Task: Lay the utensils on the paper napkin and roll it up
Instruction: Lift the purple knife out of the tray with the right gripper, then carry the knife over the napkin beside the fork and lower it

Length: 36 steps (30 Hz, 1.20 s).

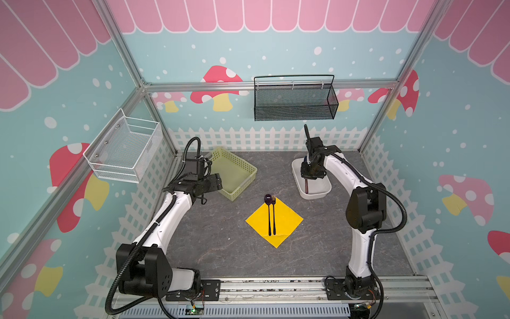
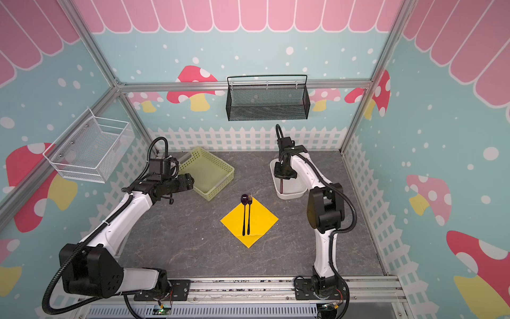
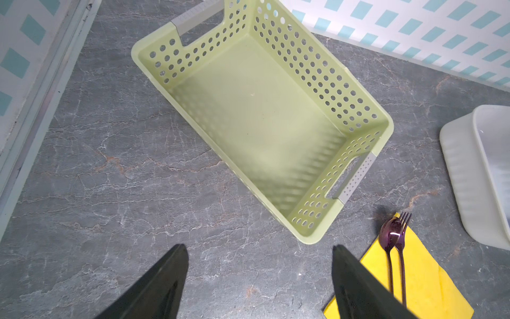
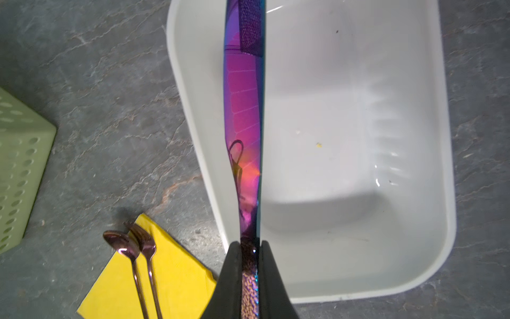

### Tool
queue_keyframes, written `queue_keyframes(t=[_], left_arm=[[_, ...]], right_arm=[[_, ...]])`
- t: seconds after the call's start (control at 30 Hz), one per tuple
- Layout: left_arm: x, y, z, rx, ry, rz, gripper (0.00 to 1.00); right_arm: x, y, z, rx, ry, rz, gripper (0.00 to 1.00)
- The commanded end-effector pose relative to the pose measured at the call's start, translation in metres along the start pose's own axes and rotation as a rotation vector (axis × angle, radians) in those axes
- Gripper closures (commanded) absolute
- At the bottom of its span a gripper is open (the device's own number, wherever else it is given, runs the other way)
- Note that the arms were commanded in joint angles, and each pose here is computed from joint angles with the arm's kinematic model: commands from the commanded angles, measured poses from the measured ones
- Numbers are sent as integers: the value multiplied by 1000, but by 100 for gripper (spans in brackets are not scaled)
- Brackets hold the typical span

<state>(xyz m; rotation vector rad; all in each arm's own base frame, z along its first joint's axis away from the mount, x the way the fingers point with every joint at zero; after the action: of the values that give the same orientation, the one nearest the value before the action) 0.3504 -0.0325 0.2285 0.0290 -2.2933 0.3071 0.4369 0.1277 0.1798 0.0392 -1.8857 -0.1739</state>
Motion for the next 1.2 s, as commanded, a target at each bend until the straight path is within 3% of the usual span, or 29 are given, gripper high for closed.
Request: queue_keyframes(t=[0.0, 0.53, 1.17], left_arm=[[6, 3, 0, 5, -16, -7, 17], [12, 1, -1, 10, -35, 6, 17], [12, 1, -2, 14, -34, 14, 17]], right_arm=[[12, 12, 11, 3, -14, -42, 94], [3, 73, 48, 97, 32, -90, 94], [13, 100, 70, 139, 39, -110, 94]])
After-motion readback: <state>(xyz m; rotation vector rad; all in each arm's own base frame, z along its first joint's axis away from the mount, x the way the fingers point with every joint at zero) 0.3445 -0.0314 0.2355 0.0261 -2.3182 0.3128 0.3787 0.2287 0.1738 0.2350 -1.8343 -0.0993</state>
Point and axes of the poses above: each gripper's point midway between its finger pads, its own x axis back along the fingers, its own y axis along the line the jaws close on, z = x × y, the point moved 5 cm from there along x, back along the fingers
